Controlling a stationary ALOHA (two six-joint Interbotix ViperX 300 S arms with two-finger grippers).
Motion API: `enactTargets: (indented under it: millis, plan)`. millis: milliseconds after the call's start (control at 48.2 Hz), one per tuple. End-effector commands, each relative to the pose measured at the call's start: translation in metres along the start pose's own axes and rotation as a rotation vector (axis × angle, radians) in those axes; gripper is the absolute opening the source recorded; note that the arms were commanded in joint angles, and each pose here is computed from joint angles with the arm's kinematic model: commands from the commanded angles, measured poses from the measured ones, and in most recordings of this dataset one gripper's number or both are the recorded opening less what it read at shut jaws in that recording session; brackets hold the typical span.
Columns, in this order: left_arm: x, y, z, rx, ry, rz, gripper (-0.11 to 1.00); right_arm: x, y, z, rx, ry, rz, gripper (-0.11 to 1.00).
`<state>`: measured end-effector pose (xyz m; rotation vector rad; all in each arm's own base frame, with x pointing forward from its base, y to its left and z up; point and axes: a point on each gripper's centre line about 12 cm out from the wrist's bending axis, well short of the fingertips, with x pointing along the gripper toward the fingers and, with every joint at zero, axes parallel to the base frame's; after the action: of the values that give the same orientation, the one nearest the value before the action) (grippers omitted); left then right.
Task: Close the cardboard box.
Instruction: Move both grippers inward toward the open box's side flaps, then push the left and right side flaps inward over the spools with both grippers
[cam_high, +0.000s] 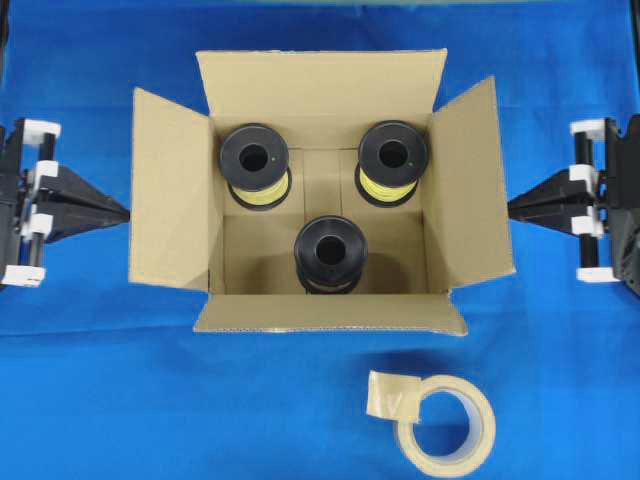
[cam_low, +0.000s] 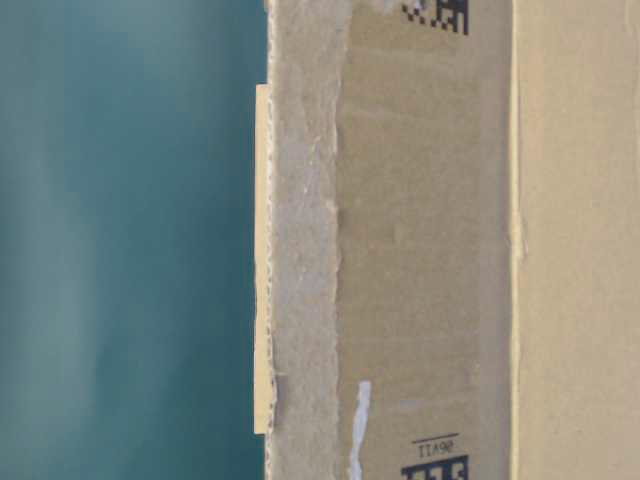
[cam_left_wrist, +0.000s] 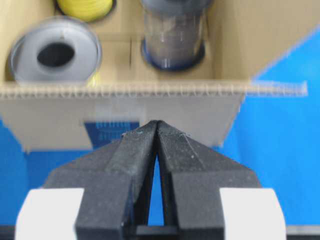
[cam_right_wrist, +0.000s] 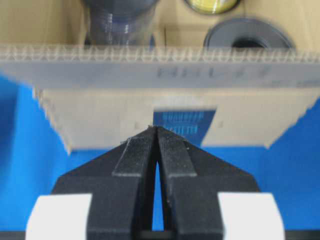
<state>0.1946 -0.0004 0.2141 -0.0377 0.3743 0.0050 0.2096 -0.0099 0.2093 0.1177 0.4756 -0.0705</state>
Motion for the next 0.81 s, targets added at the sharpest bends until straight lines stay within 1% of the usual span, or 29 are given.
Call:
enactTargets:
  millis: [0,208,478,644,789]
  plan:
    - [0.010,0.002,0.013,-0.003,-0.063,0.009,0.00,0.005,0.001,0.019,0.010,-0.075,0.004,0.00]
    - [0.031,0.008,0.025,-0.010,-0.096,0.038,0.00,0.018,0.003,0.041,0.010,-0.164,0.008,0.00]
    - [0.063,0.014,0.039,-0.008,-0.106,0.055,0.00,0.041,0.003,0.053,0.009,-0.216,0.008,0.00]
    - [0.088,0.023,0.048,-0.020,-0.105,0.083,0.00,0.063,0.004,0.056,0.008,-0.209,0.006,0.00]
    - [0.114,0.029,0.054,-0.024,-0.075,0.097,0.00,0.084,0.004,0.054,0.008,-0.159,0.000,0.00]
